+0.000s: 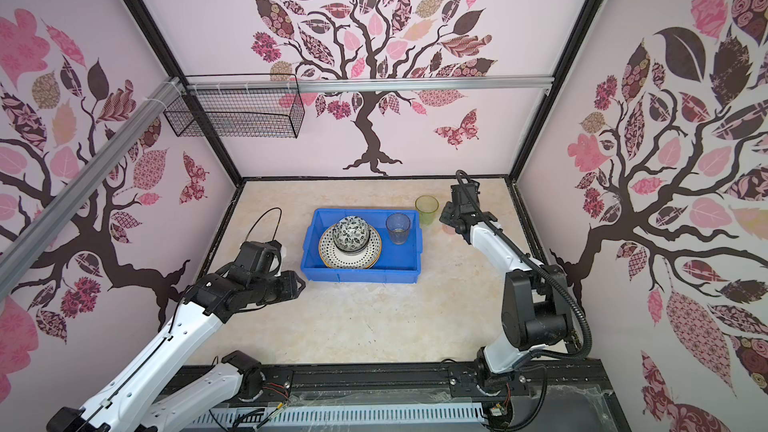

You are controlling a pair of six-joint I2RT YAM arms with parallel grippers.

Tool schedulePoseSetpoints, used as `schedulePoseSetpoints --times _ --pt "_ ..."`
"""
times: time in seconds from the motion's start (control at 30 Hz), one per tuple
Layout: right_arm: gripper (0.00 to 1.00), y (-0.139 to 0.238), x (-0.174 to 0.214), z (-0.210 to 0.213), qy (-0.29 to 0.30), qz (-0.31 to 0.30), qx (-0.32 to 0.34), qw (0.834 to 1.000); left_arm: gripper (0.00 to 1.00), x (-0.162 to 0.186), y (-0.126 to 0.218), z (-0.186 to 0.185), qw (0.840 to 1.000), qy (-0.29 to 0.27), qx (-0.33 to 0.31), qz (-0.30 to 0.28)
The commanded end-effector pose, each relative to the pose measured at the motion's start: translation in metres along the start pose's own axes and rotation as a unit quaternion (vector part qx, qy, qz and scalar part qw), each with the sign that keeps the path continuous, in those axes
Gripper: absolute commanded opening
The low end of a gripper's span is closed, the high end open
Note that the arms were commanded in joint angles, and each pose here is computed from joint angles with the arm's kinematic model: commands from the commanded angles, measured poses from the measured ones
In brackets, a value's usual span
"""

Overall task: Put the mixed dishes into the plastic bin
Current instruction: 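Move the right gripper to the pink plastic cup beside the bin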

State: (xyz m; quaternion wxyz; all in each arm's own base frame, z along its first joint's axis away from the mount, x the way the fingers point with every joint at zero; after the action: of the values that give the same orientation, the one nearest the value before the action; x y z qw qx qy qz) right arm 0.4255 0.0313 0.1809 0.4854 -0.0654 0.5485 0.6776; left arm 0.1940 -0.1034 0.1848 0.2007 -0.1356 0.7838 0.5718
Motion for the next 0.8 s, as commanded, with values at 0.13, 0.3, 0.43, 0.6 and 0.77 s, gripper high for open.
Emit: schedulePoseSetpoints --times 0.13,0.3,0.43,0.6,0.77 --pt "0.34 0.001 -0.011 -0.020 -0.022 -0.011 0.021 0.999 0.42 0.005 -0.008 0.002 1.000 0.002 0.001 0.010" --pt "0.35 -0.007 -0.012 -0.028 -0.026 -0.008 0.031 0.999 0.43 0.005 -0.008 0.002 1.000 0.002 0.001 0.009" --pt "0.35 -0.015 -0.010 -0.030 -0.024 0.005 0.035 0.999 0.43 0.005 -0.010 0.003 1.000 0.001 -0.001 0.011" --pt "0.34 -0.023 -0.008 -0.033 -0.020 0.009 0.046 0.999 0.43 0.005 -0.010 0.003 1.000 -0.001 -0.002 0.014" --pt "0.34 -0.030 -0.008 -0.034 -0.017 0.011 0.054 0.998 0.43 0.005 -0.011 0.005 1.000 -0.003 -0.009 0.015"
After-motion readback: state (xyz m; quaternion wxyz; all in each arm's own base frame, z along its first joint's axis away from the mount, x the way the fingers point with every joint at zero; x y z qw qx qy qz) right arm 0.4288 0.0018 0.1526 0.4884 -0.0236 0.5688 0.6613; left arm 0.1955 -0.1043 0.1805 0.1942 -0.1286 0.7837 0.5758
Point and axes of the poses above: each gripper's point midway between its finger pads, its own y axis back along the fingers, its own z axis along the line the jaws close on, x = y × z, the point moved 3 cm from there along y, back along the fingers, and after that the axes turned 11 degrees about -y, right-handed, at the moved point
